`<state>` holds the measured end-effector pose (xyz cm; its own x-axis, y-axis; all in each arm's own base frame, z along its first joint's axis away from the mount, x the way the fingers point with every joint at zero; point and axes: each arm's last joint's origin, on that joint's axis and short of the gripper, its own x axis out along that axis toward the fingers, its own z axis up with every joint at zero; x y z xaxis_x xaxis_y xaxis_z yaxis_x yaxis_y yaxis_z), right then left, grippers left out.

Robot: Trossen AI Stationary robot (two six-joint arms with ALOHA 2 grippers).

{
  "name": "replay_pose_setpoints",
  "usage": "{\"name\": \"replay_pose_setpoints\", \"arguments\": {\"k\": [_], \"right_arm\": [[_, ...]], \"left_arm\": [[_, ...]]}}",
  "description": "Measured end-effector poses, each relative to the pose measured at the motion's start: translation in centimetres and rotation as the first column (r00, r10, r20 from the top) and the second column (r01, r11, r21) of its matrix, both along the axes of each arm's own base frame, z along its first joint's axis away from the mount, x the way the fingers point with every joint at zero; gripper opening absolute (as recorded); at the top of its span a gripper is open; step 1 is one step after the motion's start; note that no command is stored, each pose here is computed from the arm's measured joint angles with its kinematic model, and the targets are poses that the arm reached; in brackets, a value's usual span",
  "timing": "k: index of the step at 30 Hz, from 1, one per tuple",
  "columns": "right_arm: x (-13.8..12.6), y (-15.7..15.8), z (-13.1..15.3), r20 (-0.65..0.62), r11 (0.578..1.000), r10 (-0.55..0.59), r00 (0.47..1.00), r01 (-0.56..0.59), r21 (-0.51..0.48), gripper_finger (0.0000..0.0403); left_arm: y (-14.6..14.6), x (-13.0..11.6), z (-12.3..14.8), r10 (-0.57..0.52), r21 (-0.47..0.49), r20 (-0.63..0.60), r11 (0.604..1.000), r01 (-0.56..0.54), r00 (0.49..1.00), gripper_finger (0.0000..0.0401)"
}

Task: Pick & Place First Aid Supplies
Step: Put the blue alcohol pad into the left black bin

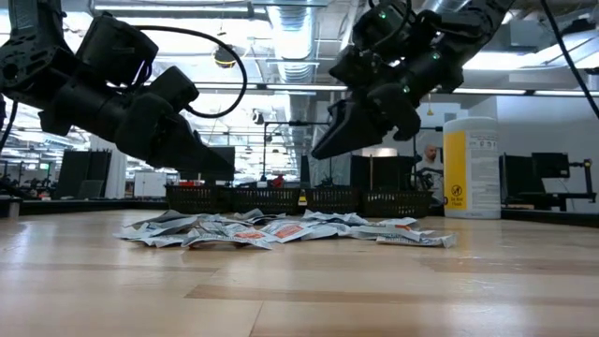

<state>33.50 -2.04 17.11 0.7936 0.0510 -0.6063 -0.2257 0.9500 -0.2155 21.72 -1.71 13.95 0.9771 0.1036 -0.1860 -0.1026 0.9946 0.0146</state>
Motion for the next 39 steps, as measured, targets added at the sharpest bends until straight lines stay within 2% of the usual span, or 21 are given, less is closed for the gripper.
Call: {"name": "replay_pose_setpoints", "arguments": {"k": [6, 12, 14, 17, 22, 25, 31, 39], "right_arm": [[0.2, 1.3, -0.5, -0.008, 0.998, 0.058, 0.998, -0.058, -0.024, 0.0107], [-0.4, 2.4, -0.8, -0.086, 0.996, 0.089, 0.992, -0.091, -0.015, 0.0106], [-0.6, 2.9, -1.0, -0.110, 0.990, 0.135, 0.985, -0.137, -0.013, 0.0100], [-0.6, 3.5, -1.3, -0.122, 0.976, 0.216, 0.969, -0.217, 0.004, 0.0077], [-0.7, 3.7, -1.3, -0.106, 0.955, 0.298, 0.949, -0.296, 0.040, 0.0011], [-0.8, 3.7, -1.2, -0.094, 0.939, 0.342, 0.935, -0.334, 0.085, 0.0008], [-1.0, 4.2, -1.4, -0.111, 0.929, 0.363, 0.925, -0.350, 0.122, 0.0003], [-1.1, 4.0, -2.4, -0.184, 0.942, 0.313, 0.932, -0.280, 0.183, 0.0001]], "left_arm": [[0.0, 0.0, 0.0, 0.002, -0.010, 0.005, 1.000, -0.002, 1.000, 0.0149], [0.0, 0.0, 0.1, 0.002, -0.010, 0.006, 1.000, -0.002, 1.000, 0.0149], [0.0, 0.0, 0.1, 0.002, -0.010, 0.008, 1.000, -0.002, 1.000, 0.0149], [0.0, 0.0, 0.1, 0.002, -0.010, 0.009, 1.000, -0.002, 1.000, 0.0149], [0.0, 0.0, 0.1, 0.002, -0.028, 0.011, 1.000, -0.002, 1.000, 0.0149], [-0.1, 0.0, 0.1, -0.026, -0.042, 0.011, 0.999, 0.027, 1.000, 0.0149], [-0.2, 0.0, 0.2, -0.065, -0.055, 0.008, 0.996, 0.066, 0.998, 0.0149], [-0.1, -1.4, 1.5, -0.069, -0.127, -0.053, 0.990, 0.062, 0.996, 0.0149]]}}
